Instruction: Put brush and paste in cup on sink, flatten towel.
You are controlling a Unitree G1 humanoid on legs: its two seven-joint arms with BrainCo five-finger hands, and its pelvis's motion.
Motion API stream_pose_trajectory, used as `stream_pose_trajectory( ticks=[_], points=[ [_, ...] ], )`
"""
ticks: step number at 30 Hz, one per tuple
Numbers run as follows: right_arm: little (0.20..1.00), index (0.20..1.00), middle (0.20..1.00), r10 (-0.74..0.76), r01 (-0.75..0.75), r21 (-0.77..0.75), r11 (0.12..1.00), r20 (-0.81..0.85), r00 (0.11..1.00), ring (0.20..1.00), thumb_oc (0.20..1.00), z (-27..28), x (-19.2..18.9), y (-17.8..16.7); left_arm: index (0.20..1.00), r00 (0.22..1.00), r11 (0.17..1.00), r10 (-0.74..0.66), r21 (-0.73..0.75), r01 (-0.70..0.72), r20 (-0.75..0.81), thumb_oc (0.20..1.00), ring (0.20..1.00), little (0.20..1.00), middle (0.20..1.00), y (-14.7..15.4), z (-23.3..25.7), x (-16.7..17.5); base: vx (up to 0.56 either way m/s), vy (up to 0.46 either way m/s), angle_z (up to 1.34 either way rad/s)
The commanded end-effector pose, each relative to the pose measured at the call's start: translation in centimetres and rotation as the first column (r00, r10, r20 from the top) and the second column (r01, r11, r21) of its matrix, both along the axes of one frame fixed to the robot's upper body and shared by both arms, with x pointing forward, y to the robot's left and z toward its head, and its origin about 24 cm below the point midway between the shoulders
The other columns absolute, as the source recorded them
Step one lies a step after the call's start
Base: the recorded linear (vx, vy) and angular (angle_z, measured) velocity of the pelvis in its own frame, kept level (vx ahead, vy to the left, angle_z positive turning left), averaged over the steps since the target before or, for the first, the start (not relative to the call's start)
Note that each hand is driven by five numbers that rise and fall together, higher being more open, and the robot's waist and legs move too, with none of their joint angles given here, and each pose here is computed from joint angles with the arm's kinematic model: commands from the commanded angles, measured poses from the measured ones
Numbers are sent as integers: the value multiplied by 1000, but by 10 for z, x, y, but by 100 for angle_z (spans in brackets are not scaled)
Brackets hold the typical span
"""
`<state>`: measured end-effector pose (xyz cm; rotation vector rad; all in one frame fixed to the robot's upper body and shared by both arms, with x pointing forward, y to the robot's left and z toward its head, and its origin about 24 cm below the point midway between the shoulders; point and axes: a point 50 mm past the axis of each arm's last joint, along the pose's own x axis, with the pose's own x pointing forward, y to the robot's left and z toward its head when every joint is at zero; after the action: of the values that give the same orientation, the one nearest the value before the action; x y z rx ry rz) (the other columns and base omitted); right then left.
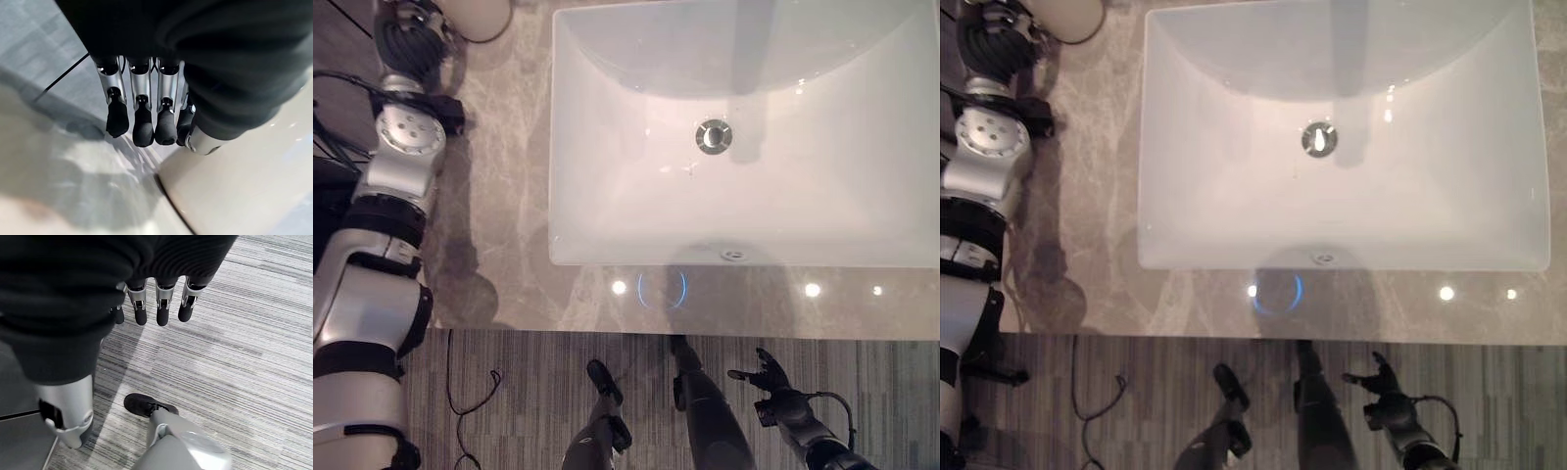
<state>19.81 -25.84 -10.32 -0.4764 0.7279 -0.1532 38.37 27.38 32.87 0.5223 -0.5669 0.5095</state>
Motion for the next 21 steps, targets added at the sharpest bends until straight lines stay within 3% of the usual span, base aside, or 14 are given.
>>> stream_pose_trajectory(
  ticks=[1, 5, 10, 21],
  points=[
    [1000, 1000, 1000, 9, -9, 14, 1000, 24, 1000, 1000, 1000, 0, 3, 7, 200, 994, 994, 106, 37, -105, -25, 200, 200, 200, 200, 18, 3, -3, 47, -20, -7],
    [1000, 1000, 1000, 19, -20, 24, 1000, 23, 1000, 1000, 1000, -1, 1, 9, 200, 996, 993, 88, 75, -88, -4, 200, 200, 200, 200, 12, 8, -4, 53, 5, -2],
    [1000, 1000, 1000, 72, -73, 20, 997, 58, 996, 1000, 1000, 3, 2, 13, 200, 998, 963, 39, 265, -49, 43, 200, 200, 200, 200, -17, -3, -4, 45, -21, -3],
    [1000, 1000, 1000, 52, -54, 33, 998, 57, 997, 1000, 1000, 1, -2, 13, 200, 994, 965, -61, 261, 35, 94, 200, 200, 200, 200, -42, 4, -3, 6, -24, -6]
  ],
)
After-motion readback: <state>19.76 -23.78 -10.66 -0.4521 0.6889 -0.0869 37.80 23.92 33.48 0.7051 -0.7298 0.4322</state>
